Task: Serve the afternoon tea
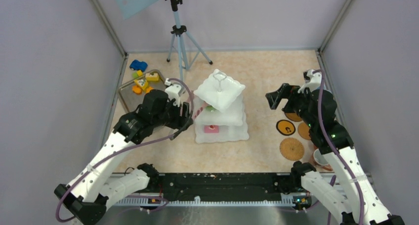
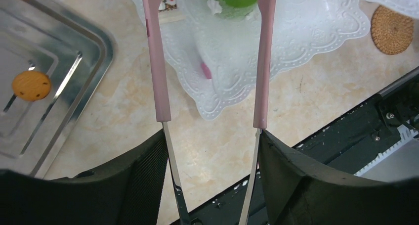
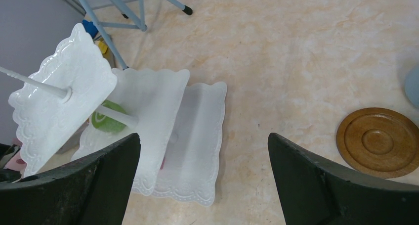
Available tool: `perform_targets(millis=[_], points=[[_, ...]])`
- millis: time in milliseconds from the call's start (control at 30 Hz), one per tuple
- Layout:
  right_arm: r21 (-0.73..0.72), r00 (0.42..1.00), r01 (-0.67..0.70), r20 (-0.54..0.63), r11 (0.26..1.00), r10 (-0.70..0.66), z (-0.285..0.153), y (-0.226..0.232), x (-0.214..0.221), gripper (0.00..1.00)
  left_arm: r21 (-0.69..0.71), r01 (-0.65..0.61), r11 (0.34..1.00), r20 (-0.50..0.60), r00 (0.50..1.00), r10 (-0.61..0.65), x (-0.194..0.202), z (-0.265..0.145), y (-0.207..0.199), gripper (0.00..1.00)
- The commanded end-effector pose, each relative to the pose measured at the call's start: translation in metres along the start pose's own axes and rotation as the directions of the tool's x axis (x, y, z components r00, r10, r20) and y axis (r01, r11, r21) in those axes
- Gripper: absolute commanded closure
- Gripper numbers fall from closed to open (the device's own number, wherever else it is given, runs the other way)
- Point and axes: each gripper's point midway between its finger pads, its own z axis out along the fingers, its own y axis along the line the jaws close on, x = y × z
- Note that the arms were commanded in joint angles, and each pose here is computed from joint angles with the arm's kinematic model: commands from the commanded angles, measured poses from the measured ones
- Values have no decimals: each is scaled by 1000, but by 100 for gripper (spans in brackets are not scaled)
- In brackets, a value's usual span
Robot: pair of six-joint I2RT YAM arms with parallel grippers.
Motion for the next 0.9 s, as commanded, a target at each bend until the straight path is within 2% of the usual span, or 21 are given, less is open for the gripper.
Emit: perform_targets(millis=[0, 200, 300, 400, 500, 667, 800, 867], points=[[-16, 999, 14, 31, 1000, -14, -4, 5, -8, 1, -94, 21, 995, 104, 994, -12, -13, -39, 13, 32], [-22, 999, 15, 32, 1000, -14, -2, 5, -8, 1, -295, 126, 947, 165, 983, -80, -15, -62, 46, 38], [-20, 999, 20, 27, 1000, -20, -1, 5, -7, 1, -451, 193, 871, 186, 975, -119, -17, -64, 74, 37], [-6, 999, 27, 26, 1000, -27, -1, 2, -6, 1, -555, 203, 807, 208, 973, -102, -26, -59, 94, 36], [3, 999, 34, 26, 999, -34, -2, 0, -5, 1, -585, 206, 784, 234, 969, -79, -40, -41, 113, 34], [-6, 999, 32, 22, 999, -31, -1, 2, -5, 1, -571, 364, 736, 306, 926, -221, -61, -19, 187, 35], [-19, 999, 29, 24, 999, -29, -4, 5, -9, 1, -669, 386, 635, 314, 921, -230, -71, -8, 245, 30], [-18, 999, 32, 24, 999, -32, -5, 6, -11, 1, -699, 415, 582, 310, 910, -275, -70, -2, 272, 30]])
